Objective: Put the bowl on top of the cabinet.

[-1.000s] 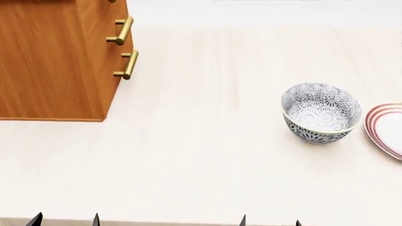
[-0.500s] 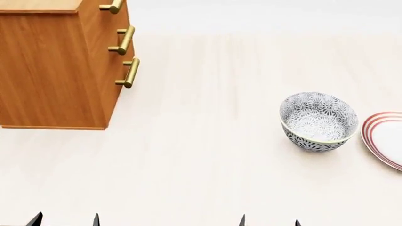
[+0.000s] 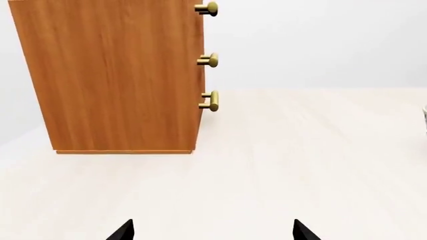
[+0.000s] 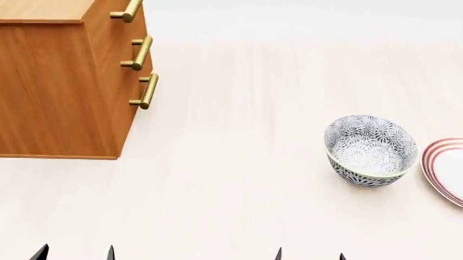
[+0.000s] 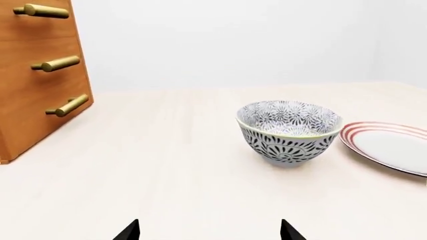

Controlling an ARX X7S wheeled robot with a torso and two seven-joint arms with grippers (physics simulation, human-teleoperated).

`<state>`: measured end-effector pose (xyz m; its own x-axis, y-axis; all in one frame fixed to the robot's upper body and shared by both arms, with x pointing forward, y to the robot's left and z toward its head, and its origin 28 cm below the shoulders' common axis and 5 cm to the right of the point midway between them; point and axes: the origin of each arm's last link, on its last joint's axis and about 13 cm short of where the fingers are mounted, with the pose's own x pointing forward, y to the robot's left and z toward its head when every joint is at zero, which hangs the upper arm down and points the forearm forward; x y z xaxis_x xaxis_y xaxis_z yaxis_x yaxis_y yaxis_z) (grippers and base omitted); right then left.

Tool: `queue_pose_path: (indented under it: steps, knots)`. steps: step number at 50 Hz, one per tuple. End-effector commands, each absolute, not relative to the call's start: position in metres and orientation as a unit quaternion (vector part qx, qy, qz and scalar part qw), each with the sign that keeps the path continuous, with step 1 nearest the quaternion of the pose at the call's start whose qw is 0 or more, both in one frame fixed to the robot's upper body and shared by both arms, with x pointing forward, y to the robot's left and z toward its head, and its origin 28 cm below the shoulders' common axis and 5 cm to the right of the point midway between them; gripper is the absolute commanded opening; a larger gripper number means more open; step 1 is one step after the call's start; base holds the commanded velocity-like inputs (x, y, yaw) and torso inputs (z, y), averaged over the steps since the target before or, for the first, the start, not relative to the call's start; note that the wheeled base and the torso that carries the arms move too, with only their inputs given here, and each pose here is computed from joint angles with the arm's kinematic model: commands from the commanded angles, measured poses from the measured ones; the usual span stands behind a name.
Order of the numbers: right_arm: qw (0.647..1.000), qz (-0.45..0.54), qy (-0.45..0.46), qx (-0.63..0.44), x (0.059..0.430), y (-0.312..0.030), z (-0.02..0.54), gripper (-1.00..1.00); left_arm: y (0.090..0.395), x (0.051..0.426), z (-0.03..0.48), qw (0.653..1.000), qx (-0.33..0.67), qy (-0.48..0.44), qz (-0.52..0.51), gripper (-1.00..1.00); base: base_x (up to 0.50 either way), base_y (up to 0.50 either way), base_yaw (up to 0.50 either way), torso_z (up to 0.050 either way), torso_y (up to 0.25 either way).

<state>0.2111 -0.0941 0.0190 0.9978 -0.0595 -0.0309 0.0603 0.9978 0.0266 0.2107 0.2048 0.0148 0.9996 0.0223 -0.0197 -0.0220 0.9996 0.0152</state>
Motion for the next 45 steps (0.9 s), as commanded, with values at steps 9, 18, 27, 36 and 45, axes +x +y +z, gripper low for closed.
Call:
queue_pose_path:
  steps: [9, 18, 27, 36, 45]
  knots:
    - [1.0, -0.026, 0.0, 0.016, 0.205, -0.094, 0.023, 1.0, 0.203, 0.207, 0.019, 1.0, 0.006, 0.002, 0.004, 1.0, 0.5, 0.0, 0.0, 0.0, 0.0]
    - [0.997, -0.031, -0.067, 0.01, 0.173, -0.092, 0.041, 1.0, 0.195, 0.178, 0.041, 0.998, 0.022, -0.054, -0.006, 1.0, 0.39, 0.0, 0.0, 0.0, 0.0]
    - [0.997, -0.028, -0.068, 0.009, 0.172, -0.092, 0.041, 1.0, 0.195, 0.178, 0.041, 0.998, 0.021, -0.054, -0.007, 1.0, 0.0, 0.0, 0.0, 0.0, 0.0]
    - [0.997, -0.026, -0.075, 0.008, 0.169, -0.092, 0.043, 1.0, 0.194, 0.174, 0.044, 0.998, 0.021, -0.06, -0.008, 1.0, 0.0, 0.0, 0.0, 0.0, 0.0]
    - [0.996, -0.026, -0.09, 0.006, 0.16, -0.091, 0.047, 1.0, 0.194, 0.168, 0.048, 0.997, 0.02, -0.07, -0.01, 1.0, 0.0, 0.0, 0.0, 0.0, 0.0]
